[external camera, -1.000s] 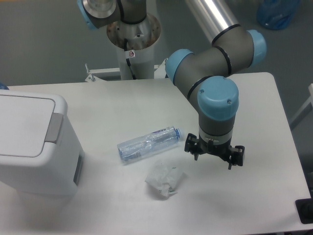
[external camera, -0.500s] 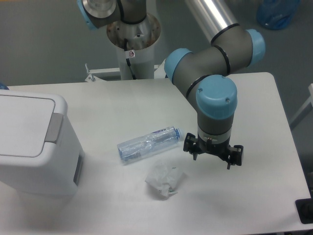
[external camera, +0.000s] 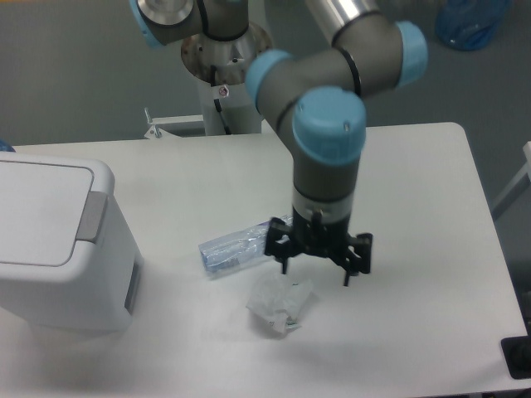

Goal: Open the trash can
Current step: 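Move the gripper over to the lid edge of the white trash bin, then push the gripper against the bin lid to swing it open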

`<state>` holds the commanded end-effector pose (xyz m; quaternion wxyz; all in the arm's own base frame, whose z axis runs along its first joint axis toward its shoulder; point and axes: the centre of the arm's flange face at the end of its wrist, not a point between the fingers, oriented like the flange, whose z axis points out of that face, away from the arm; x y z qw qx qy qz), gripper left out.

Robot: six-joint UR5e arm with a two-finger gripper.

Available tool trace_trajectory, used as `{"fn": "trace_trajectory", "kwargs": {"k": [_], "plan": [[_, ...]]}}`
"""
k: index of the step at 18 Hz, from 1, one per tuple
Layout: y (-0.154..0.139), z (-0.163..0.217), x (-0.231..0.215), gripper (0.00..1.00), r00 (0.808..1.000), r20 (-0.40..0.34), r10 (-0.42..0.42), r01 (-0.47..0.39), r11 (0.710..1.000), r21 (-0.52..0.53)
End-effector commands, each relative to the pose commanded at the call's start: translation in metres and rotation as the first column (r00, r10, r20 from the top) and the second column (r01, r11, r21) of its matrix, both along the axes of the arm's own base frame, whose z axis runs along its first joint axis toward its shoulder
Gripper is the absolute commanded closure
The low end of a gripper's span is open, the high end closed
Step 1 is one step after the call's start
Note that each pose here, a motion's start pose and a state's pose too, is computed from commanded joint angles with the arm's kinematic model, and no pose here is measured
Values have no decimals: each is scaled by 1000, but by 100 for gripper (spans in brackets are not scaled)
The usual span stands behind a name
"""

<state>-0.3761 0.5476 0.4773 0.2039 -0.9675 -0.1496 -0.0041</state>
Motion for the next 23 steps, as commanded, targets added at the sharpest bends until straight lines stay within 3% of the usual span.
{"fn": "trace_trajectory", "kwargs": {"k": [3, 9, 14, 23], "plan": [[11, 25, 39, 0, 999, 44, 1, -4, 998, 67], [33, 32, 125, 0, 996, 93, 5, -13, 996, 85], [31, 33, 156, 0, 996, 93, -5, -5, 994, 108], [30, 13, 165, 0, 994, 108, -13, 4, 997, 81]]}}
